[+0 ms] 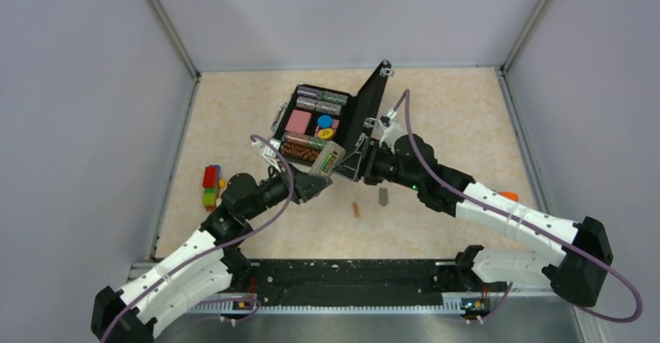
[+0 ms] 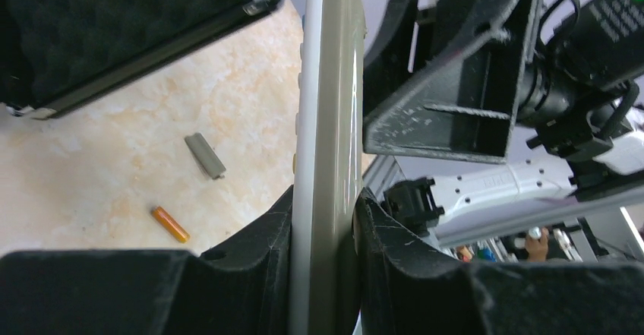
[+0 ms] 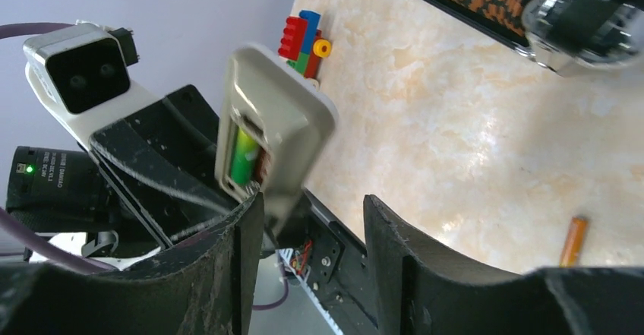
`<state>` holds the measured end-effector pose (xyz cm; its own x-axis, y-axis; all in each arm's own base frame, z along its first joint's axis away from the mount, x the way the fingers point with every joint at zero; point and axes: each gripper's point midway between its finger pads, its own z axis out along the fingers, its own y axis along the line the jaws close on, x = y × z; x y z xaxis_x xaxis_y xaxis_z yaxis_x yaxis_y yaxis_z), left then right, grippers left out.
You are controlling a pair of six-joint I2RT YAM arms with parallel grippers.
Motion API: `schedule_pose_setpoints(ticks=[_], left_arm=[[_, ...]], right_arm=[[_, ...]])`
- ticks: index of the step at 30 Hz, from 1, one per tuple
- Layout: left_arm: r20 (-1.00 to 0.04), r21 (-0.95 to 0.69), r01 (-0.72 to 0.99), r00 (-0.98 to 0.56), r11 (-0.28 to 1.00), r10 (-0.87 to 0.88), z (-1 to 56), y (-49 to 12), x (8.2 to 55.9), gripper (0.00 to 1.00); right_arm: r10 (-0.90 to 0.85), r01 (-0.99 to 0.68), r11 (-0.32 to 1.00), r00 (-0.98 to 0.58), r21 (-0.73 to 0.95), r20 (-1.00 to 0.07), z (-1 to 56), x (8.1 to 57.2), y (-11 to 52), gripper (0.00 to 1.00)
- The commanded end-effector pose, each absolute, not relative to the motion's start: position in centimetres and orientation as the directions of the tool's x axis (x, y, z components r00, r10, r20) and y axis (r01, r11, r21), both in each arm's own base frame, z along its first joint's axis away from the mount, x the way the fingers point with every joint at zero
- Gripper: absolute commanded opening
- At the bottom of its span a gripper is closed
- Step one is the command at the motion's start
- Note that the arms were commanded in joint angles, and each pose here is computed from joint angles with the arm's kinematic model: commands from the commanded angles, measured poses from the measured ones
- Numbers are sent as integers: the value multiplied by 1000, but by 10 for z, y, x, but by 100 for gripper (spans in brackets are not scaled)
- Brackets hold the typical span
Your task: Load the batteries into the remote control
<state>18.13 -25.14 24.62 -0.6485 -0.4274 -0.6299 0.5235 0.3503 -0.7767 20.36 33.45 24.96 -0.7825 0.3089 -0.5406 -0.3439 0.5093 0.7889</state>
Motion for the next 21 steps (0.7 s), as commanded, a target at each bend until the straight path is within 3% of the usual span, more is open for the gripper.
schedule_pose_setpoints(ticks=[1, 6, 11, 17, 21], left_arm=[[-649, -756, 540, -549, 369, -527, 265, -237, 193, 0], [-650, -759, 505, -547, 412, -527, 251, -229, 194, 0], [-649, -760, 452, -532, 466, -544, 238, -215, 193, 0], [-626, -779, 380, -512, 499, -588, 220, -194, 189, 0], [-597, -802, 353, -510, 482, -619, 209, -186, 183, 0]], right_arm=[[353, -341, 525, -746, 780, -564, 281, 198, 312, 53], [342, -346, 567, -726, 747, -596, 282, 195, 297, 61], [236, -293, 725, -744, 623, -625, 229, 197, 277, 62], [95, -270, 855, -759, 443, -645, 156, 196, 254, 49], [-39, -312, 903, -743, 294, -668, 119, 186, 258, 47]])
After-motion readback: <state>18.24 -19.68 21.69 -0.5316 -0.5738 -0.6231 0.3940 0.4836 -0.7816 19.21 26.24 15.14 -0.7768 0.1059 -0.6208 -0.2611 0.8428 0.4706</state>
